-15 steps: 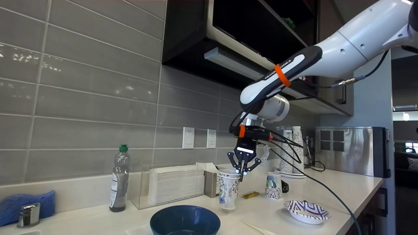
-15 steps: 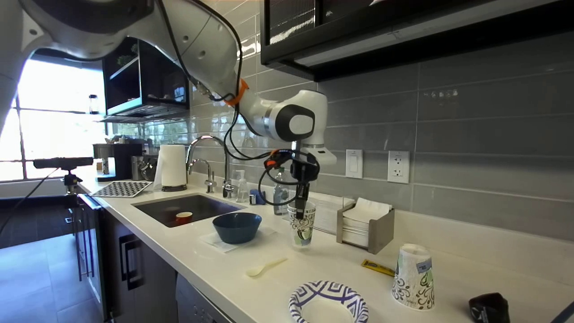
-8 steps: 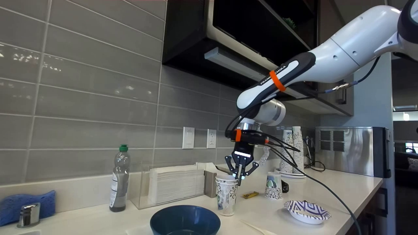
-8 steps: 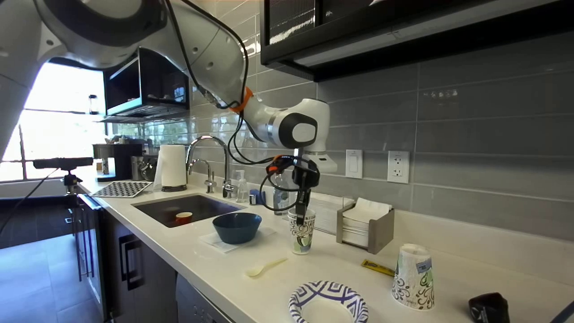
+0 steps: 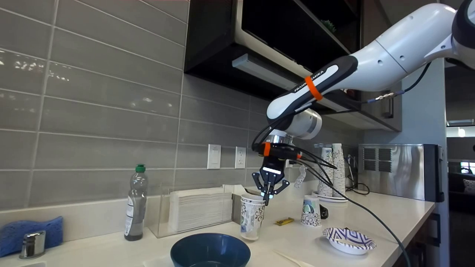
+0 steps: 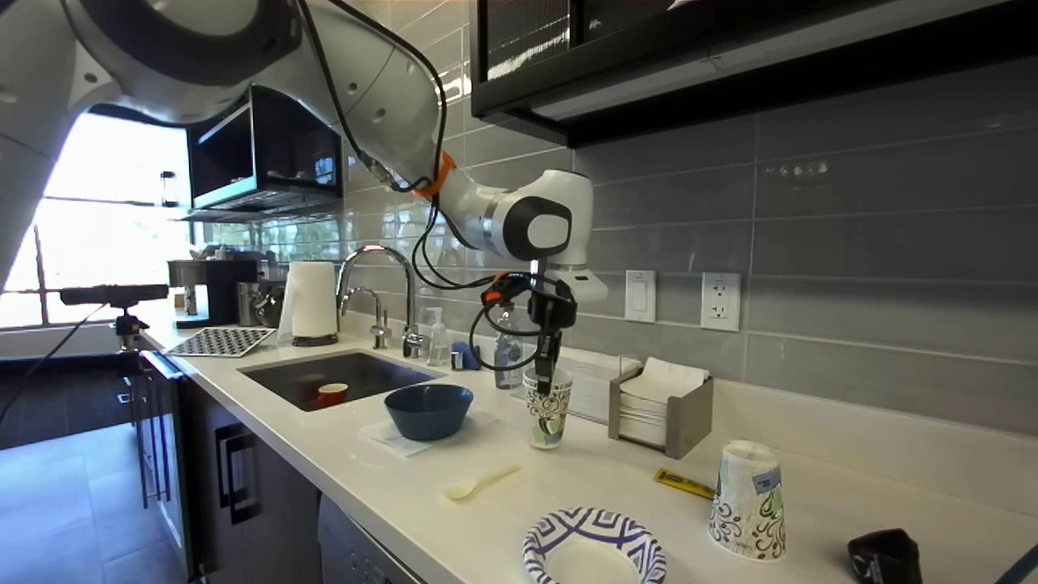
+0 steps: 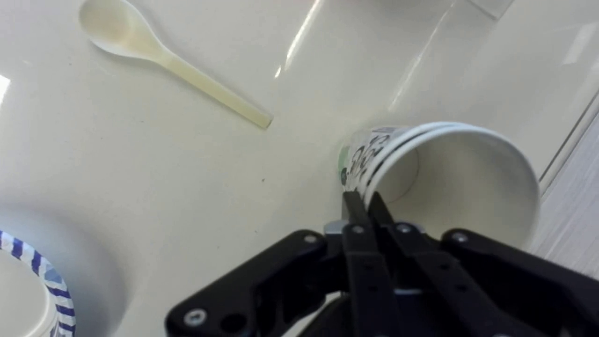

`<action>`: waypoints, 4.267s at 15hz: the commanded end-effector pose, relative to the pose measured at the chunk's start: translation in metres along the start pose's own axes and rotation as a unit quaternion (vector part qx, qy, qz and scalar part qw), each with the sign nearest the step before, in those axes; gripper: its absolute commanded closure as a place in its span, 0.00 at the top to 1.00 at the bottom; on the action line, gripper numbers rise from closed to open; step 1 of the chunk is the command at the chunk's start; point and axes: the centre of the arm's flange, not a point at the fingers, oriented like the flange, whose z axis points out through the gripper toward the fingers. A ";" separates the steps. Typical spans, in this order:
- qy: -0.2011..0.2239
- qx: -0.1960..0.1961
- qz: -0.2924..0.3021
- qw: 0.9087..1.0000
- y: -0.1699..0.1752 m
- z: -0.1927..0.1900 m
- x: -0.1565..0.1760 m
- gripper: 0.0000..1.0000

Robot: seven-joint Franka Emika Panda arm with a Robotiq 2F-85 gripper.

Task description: Remove the paper cups from the blue bowl, put them on the counter, unstack the paper cups and then move the blue bowl to the right

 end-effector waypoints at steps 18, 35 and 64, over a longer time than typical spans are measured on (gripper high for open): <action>0.001 0.006 0.009 1.000 0.008 -0.031 0.004 0.47; -0.020 -0.010 0.001 1.000 -0.004 0.005 0.005 0.44; 0.056 0.078 -0.026 0.995 -0.041 -0.111 -0.037 0.01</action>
